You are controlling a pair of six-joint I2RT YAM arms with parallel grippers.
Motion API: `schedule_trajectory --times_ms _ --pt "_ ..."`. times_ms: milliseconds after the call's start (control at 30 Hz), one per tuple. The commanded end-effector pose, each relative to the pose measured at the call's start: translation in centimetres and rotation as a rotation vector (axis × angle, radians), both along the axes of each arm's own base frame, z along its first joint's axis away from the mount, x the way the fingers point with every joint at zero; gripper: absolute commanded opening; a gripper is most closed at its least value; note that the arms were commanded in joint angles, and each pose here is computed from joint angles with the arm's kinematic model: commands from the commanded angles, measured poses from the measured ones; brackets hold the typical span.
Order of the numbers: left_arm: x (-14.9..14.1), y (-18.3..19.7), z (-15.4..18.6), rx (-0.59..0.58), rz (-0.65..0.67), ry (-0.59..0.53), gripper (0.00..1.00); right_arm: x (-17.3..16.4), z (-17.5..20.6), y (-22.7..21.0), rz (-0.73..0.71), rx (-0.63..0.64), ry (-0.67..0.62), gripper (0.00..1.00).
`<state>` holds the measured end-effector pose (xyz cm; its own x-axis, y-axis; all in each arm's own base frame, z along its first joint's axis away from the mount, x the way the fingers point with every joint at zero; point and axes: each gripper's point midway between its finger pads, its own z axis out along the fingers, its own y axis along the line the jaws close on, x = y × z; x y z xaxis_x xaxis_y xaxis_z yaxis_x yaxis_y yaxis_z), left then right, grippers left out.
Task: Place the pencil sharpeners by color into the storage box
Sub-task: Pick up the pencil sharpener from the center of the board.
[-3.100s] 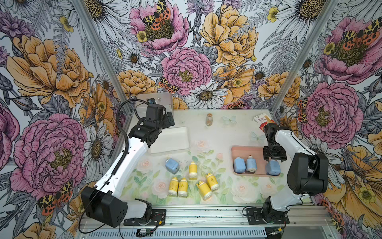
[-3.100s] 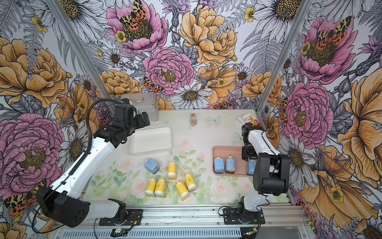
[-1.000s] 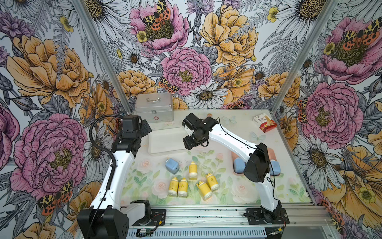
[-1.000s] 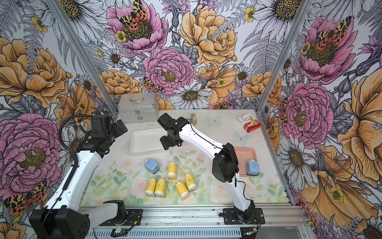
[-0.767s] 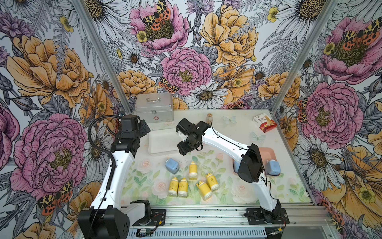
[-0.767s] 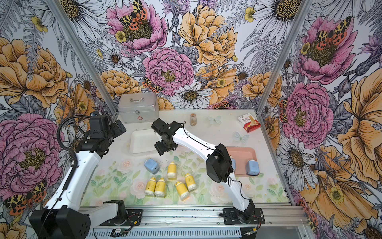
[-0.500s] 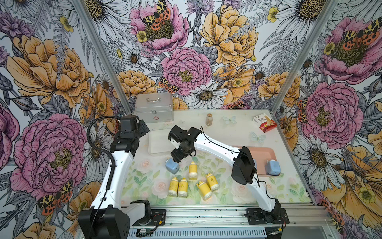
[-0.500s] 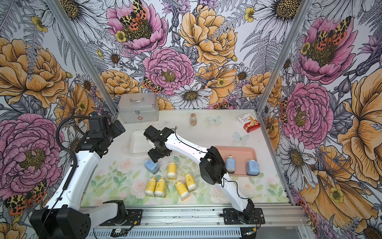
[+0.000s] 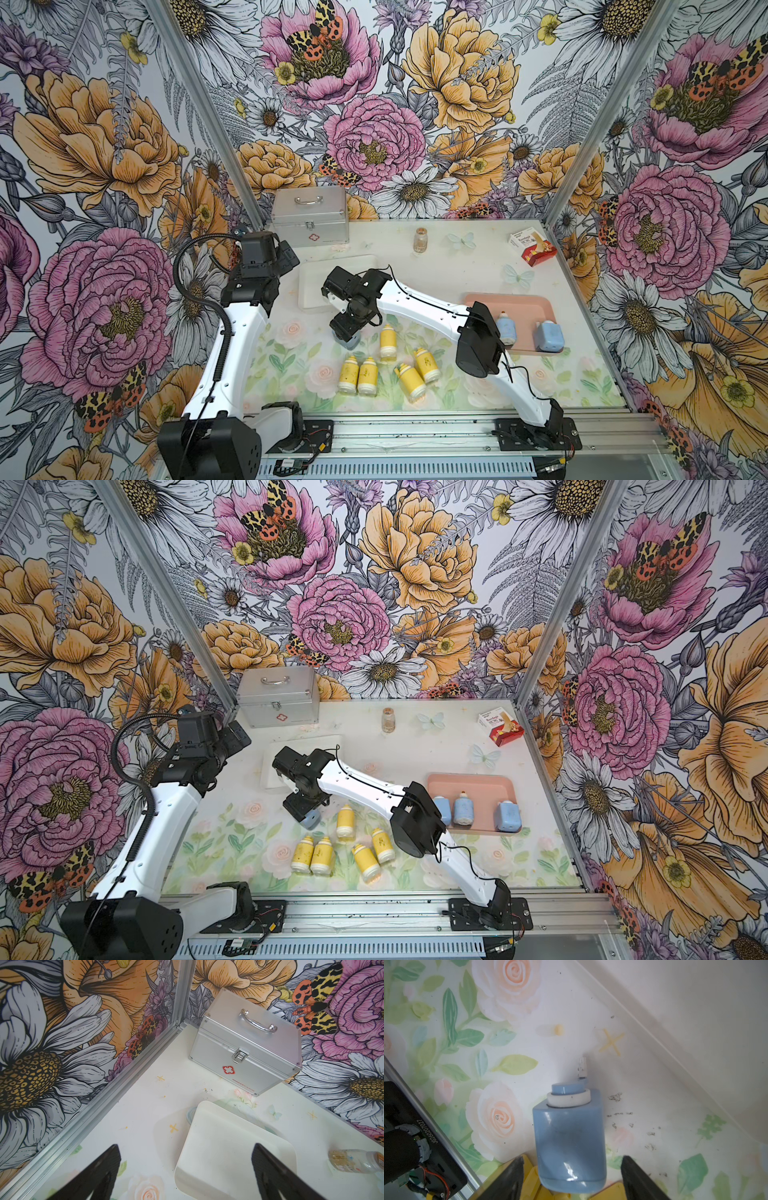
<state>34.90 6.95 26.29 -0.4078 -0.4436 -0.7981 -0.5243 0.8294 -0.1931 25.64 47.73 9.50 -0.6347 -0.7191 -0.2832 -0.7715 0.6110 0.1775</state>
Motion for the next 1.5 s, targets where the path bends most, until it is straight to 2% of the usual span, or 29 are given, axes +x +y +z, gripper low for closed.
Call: schedule_trajectory --times_ms 0,167,333,600,800,1467 --pt "0.1 0.3 0.1 -0.008 0.01 -0.018 0.99 0.3 -0.5 0.7 0.004 0.013 0.009 0.76" --pt "0.1 0.3 0.1 -0.008 0.011 -0.016 0.99 0.5 -1.1 1.3 0.008 0.02 0.021 0.76" --pt "0.1 0.3 0.1 -0.01 0.011 -0.017 0.99 0.6 -1.8 1.4 -0.004 0.021 0.039 0.71" --pt "0.2 0.5 -0.1 -0.022 0.014 -0.015 0.99 0.8 -2.8 0.9 -0.02 -0.005 0.061 0.52" --pt "0.3 0.4 -0.3 -0.028 0.011 -0.011 0.99 1.3 -2.1 0.5 -0.031 -0.004 0.04 0.4" --pt "0.4 0.4 -0.3 -0.04 0.006 -0.013 0.99 2.4 3.2 -0.2 -0.04 0.043 -0.076 0.34"
